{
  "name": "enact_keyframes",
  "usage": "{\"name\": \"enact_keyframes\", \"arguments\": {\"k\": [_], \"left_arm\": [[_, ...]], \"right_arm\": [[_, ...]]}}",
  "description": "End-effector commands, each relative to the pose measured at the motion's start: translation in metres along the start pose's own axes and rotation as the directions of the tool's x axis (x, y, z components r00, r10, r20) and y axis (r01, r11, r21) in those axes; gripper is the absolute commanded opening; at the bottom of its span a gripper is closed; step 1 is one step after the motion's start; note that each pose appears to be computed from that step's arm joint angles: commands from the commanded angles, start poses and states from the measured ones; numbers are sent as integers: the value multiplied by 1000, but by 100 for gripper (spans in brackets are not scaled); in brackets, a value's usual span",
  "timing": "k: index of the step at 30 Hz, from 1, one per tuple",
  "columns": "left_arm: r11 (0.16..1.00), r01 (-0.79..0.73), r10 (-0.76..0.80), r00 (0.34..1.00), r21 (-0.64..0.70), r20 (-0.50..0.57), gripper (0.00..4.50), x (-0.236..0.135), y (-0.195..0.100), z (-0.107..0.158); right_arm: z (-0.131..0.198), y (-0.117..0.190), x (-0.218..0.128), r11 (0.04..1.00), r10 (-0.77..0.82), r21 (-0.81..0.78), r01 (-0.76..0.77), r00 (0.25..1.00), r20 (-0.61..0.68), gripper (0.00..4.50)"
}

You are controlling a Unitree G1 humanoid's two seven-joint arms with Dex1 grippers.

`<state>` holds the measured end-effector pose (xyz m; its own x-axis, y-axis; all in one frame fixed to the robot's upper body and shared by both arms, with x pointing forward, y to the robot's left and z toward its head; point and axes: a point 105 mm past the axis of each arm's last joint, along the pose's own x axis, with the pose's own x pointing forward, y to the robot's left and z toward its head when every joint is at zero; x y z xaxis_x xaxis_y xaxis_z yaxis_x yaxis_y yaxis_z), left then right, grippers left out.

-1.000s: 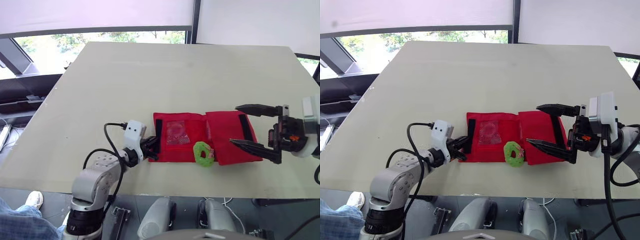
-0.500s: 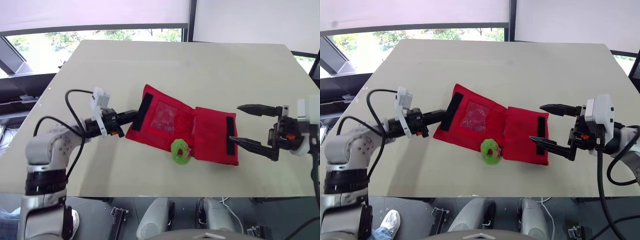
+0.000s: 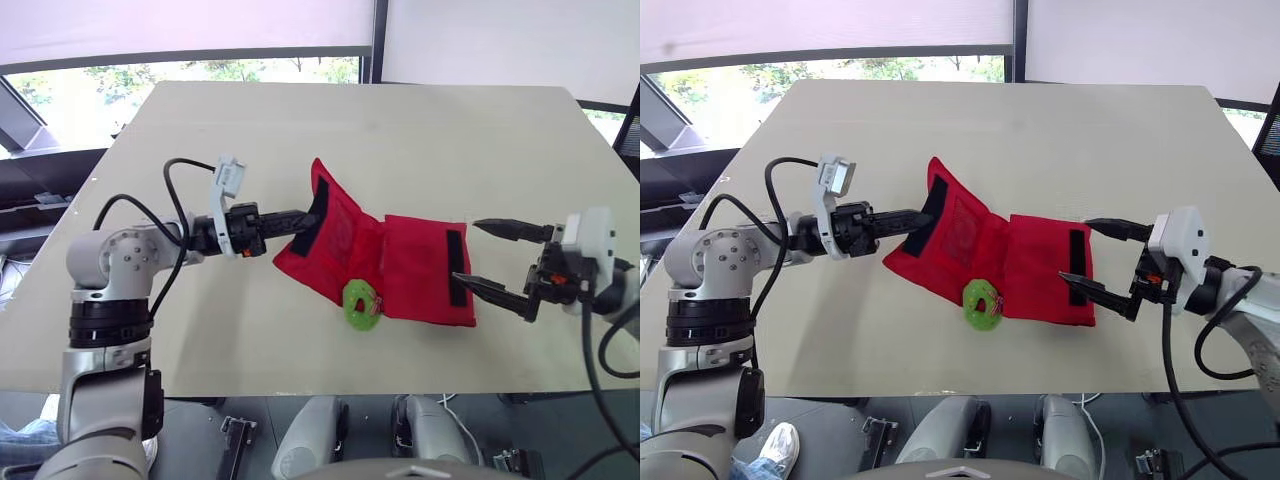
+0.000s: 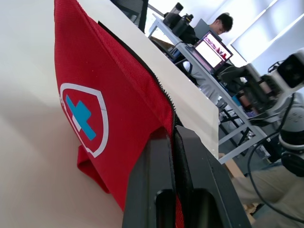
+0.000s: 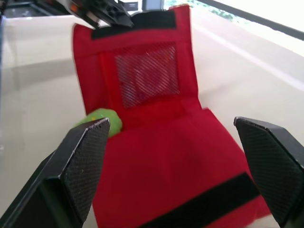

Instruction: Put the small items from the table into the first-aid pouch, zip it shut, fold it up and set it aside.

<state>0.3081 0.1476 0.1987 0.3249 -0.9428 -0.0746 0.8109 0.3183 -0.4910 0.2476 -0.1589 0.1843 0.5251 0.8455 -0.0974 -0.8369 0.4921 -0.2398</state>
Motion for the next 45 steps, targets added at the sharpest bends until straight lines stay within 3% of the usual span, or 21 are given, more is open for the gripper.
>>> {"name": "enact_keyframes", "arguments": {"k": [1, 5, 6, 8, 9, 18, 25, 29, 34, 45], "left_arm": [[999, 50, -50, 999, 23, 11, 0, 4, -10, 9], [998, 56, -57, 998, 22, 13, 0, 5, -9, 12], [998, 60, -61, 998, 22, 13, 0, 5, -9, 13], [997, 74, -74, 997, 26, 10, 0, 5, -10, 14], [996, 85, -86, 996, 24, 10, 0, 6, -11, 15], [973, 231, -231, 973, 29, 14, 0, 37, -33, 17], [953, 303, -303, 953, -9, 20, 0, 77, -40, 5], [976, 214, -214, 977, -36, -14, 0, 110, -21, -18], [989, 132, -133, 991, -60, -17, 0, 127, -5, -25], [969, 232, -235, 972, -79, -23, 0, 153, -26, -31]], "right_arm": [[-9, -7, 5, 1000, 0, -16, 1, 999, 37, 362], [-26, -17, 17, 1000, 7, -26, -5, 999, 47, 173], [-33, -18, 22, 999, 23, -38, -22, 999, 34, 83], [-43, -19, 31, 997, 42, -58, -41, 999, 14, 15], [-47, -21, 35, 998, 33, -50, -33, 999, 9, 7], [-104, -21, 53, 997, 42, -54, -55, 976, -216, 7], [-105, -21, 60, 997, 33, -62, -49, 973, -227, 7], [-104, -22, 62, 997, 18, -67, -34, 974, -227, 7], [-102, -23, 62, 997, -1, -76, -17, 974, -226, 7], [-104, -19, 63, 997, -22, -72, 6, 972, -232, 7]]}}
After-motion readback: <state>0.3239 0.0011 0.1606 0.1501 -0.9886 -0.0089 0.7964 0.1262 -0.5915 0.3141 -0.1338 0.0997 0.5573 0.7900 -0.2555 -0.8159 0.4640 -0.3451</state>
